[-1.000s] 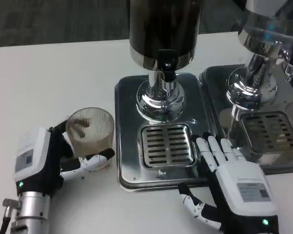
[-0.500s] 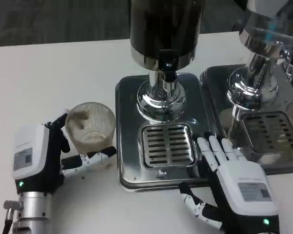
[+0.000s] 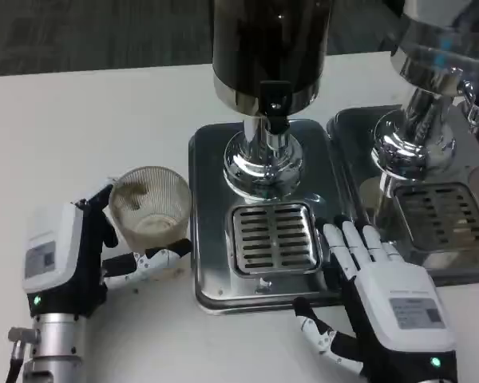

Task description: Grasp the cup under the faucet to collect the drink, then remove the cup.

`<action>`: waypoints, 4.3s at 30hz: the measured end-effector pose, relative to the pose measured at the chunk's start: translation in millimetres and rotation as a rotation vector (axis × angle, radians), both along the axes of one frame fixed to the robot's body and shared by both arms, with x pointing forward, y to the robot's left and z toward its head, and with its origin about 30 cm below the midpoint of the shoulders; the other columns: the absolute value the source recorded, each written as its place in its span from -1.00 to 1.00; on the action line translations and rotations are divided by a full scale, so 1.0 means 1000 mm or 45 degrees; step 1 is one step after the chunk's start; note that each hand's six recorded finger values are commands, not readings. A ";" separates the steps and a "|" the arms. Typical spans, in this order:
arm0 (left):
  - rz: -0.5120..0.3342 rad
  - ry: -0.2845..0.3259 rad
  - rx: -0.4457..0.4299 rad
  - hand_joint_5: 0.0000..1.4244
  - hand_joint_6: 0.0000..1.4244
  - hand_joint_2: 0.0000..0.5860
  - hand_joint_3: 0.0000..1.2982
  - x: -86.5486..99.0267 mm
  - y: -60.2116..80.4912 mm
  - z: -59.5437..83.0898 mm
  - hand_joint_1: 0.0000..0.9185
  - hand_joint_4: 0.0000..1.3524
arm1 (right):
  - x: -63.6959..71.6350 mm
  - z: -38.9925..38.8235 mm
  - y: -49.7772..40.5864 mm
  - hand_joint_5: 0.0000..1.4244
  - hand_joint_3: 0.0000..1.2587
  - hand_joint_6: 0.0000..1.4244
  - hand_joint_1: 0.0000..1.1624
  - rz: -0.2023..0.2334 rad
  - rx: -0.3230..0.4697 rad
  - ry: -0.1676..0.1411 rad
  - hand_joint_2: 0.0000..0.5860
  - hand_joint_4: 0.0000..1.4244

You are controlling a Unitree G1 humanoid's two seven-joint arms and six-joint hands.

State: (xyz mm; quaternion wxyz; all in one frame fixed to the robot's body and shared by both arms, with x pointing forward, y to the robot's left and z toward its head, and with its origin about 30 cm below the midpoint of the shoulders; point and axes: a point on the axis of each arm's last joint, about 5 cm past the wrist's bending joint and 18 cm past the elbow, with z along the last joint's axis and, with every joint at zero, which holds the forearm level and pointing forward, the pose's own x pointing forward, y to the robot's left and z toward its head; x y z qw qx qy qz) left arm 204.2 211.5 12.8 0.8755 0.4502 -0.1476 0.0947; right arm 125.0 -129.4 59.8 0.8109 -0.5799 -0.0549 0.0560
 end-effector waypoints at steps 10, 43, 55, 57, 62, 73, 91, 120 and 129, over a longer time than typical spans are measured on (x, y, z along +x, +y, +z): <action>-0.041 -0.034 -0.022 0.45 0.82 -1.00 0.16 0.003 -0.006 0.003 0.72 0.32 | 0.000 0.0000 0.0003 -1.00 -0.93 -0.86 -0.33 -0.007 -0.001 0.000 0.36 -1.00; -0.426 0.083 0.098 0.48 0.83 -1.00 0.19 0.044 -0.068 0.020 0.68 0.32 | -0.008 0.0012 0.0045 -1.00 -0.93 -0.88 -0.31 -0.115 0.018 0.007 0.39 -1.00; -0.434 0.087 0.172 0.38 0.77 -1.00 0.09 0.055 -0.081 0.026 0.61 0.23 | -0.008 0.0019 0.0043 -1.00 -0.93 -0.87 -0.31 -0.125 0.019 0.005 0.39 -1.00; -0.431 0.085 0.174 0.27 0.64 -1.00 0.00 0.055 -0.080 0.026 0.59 0.12 | -0.008 0.0019 0.0042 -1.00 -0.93 -0.87 -0.31 -0.125 0.019 0.005 0.39 -1.00; -0.416 0.058 0.193 0.15 0.49 -0.99 -0.19 0.054 -0.080 0.025 0.44 -0.05 | -0.008 0.0019 0.0040 -1.00 -0.93 -0.87 -0.31 -0.126 0.018 0.005 0.39 -1.00; -0.375 0.066 0.234 0.07 0.34 -0.88 -0.48 0.050 -0.070 0.020 -0.50 -0.30 | -0.007 0.0025 0.0032 -1.00 -0.93 -0.87 -0.31 -0.125 0.022 -0.001 0.39 -1.00; -0.384 0.037 0.135 -0.04 0.21 -1.00 -0.64 0.050 -0.067 0.023 -1.00 -0.59 | -0.004 0.0028 0.0027 -1.00 -0.95 -0.86 -0.33 -0.123 0.031 -0.008 0.30 -1.00; -0.721 -0.141 -0.518 -0.79 -0.83 -0.58 -1.00 0.031 -0.005 0.078 -1.00 -1.00 | 0.005 0.0048 -0.0199 -1.00 -1.00 -0.85 -0.50 -0.160 0.009 -0.078 0.17 -1.00; -1.007 -0.042 -0.638 -0.76 -0.76 -0.58 -0.97 0.042 0.012 0.115 -1.00 -1.00 | 0.004 0.0019 -0.0173 -1.00 -1.00 -0.84 -0.49 -0.183 0.044 -0.075 0.15 -1.00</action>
